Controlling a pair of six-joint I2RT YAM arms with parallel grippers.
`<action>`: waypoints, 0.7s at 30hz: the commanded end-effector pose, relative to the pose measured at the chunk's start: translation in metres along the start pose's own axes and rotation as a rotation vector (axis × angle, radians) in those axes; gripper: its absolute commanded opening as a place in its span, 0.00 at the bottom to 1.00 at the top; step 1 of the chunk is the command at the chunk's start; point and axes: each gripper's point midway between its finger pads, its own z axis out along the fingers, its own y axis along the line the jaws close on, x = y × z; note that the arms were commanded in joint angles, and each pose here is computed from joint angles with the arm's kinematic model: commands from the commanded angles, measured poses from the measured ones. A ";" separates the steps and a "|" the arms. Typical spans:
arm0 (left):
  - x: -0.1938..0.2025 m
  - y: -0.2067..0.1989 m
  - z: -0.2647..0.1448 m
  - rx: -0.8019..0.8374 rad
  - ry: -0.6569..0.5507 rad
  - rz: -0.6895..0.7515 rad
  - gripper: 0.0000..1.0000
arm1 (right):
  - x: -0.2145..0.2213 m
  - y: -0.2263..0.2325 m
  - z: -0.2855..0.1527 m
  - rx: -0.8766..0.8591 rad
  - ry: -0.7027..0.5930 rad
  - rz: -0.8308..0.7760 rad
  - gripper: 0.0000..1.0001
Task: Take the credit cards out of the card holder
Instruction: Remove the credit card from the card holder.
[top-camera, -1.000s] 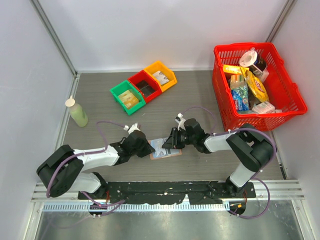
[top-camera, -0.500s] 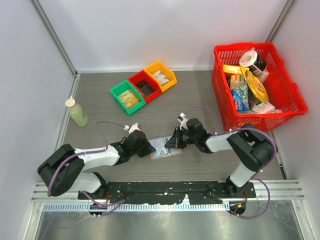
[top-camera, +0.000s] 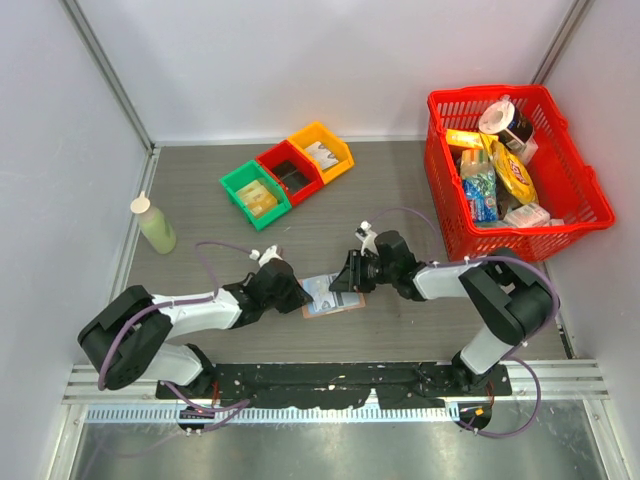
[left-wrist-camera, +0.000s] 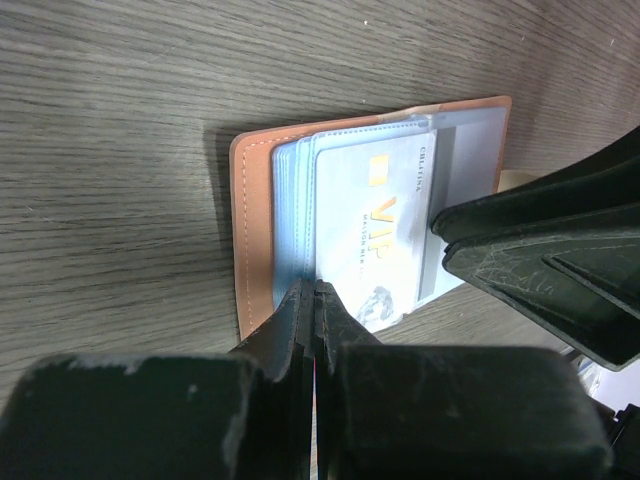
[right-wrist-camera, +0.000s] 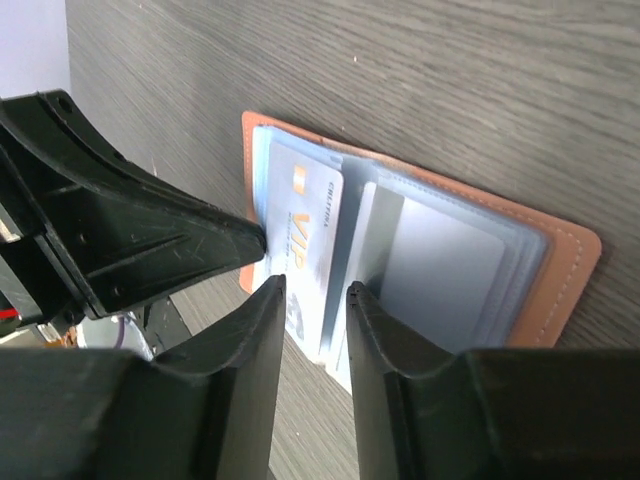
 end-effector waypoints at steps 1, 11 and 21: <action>0.013 0.028 0.003 -0.098 0.045 0.033 0.00 | -0.017 0.012 0.007 -0.040 -0.027 -0.045 0.41; 0.014 0.028 0.004 -0.096 0.050 0.032 0.00 | -0.002 0.006 0.020 -0.033 0.020 -0.035 0.54; 0.015 0.029 0.004 -0.101 0.053 0.031 0.00 | 0.000 0.030 0.019 -0.166 0.012 -0.006 0.43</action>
